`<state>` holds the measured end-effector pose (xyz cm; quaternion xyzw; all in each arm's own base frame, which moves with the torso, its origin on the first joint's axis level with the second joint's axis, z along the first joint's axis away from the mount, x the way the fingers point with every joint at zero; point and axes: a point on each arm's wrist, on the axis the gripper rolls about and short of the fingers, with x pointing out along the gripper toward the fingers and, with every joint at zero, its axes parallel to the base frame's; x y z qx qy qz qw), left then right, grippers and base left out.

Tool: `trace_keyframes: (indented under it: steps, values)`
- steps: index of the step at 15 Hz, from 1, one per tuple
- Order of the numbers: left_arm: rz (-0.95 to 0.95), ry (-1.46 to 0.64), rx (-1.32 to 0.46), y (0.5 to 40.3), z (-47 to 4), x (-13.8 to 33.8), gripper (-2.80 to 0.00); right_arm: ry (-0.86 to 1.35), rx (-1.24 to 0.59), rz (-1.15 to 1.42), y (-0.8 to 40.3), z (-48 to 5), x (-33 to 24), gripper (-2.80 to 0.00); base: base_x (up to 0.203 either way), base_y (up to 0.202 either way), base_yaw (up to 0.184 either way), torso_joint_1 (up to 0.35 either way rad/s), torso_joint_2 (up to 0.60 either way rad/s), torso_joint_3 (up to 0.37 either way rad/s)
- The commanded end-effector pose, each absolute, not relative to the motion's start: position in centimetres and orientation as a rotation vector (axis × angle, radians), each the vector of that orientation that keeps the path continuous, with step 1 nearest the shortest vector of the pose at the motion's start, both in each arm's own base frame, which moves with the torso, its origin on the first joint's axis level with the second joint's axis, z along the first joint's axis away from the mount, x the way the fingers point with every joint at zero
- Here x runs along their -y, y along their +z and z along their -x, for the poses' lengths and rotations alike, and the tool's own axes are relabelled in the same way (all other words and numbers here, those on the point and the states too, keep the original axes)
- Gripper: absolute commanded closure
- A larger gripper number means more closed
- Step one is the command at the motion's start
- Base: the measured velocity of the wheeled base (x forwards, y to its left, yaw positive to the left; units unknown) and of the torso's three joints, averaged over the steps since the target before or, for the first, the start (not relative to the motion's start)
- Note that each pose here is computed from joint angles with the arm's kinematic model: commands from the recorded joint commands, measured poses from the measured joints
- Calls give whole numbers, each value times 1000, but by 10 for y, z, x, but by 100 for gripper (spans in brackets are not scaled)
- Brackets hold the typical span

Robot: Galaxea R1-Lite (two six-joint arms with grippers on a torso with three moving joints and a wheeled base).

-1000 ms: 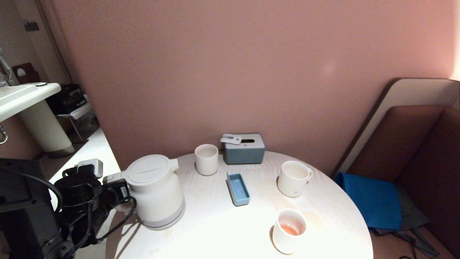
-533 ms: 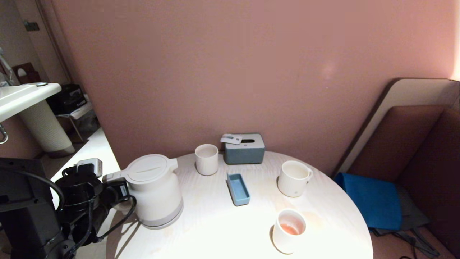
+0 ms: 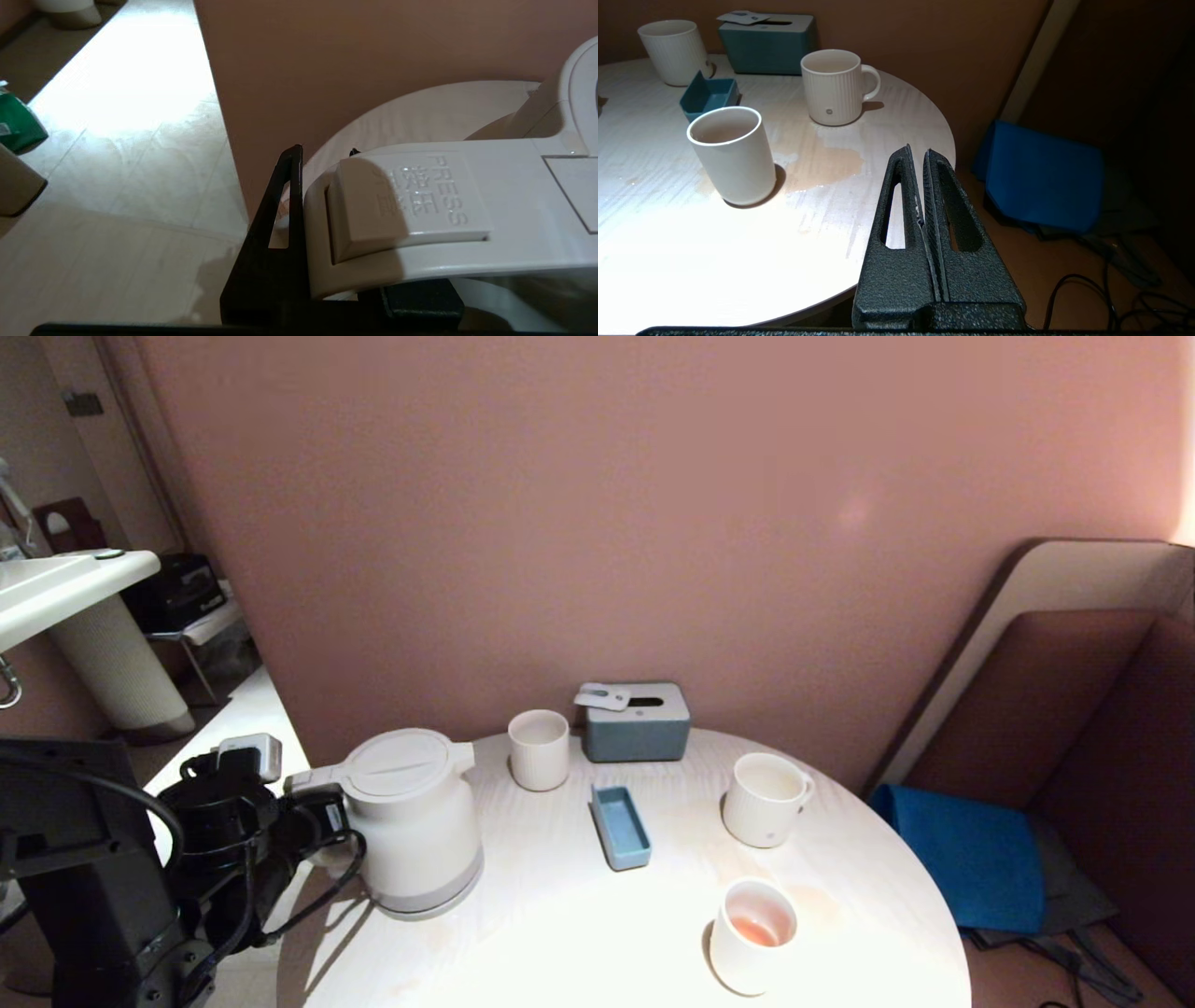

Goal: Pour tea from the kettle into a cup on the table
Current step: Pick up the kettle

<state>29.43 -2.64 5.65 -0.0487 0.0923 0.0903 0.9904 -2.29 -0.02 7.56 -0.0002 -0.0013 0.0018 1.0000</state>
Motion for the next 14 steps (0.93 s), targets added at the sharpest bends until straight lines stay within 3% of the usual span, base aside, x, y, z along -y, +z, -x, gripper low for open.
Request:
trace_keyframes:
  steps: [1,4,14]
  values:
    - [107,164,-150,61,-292,27,0,5,2,1,76,23,0,0,0,0,0,0,0,0]
    - [67,51,-174,64,-280,27,0,5,2,0,76,23,0,0,0,0,0,0,0,0]
    - [82,69,-51,82,-306,21,0,5,2,1,76,23,0,0,0,0,0,0,0,0]
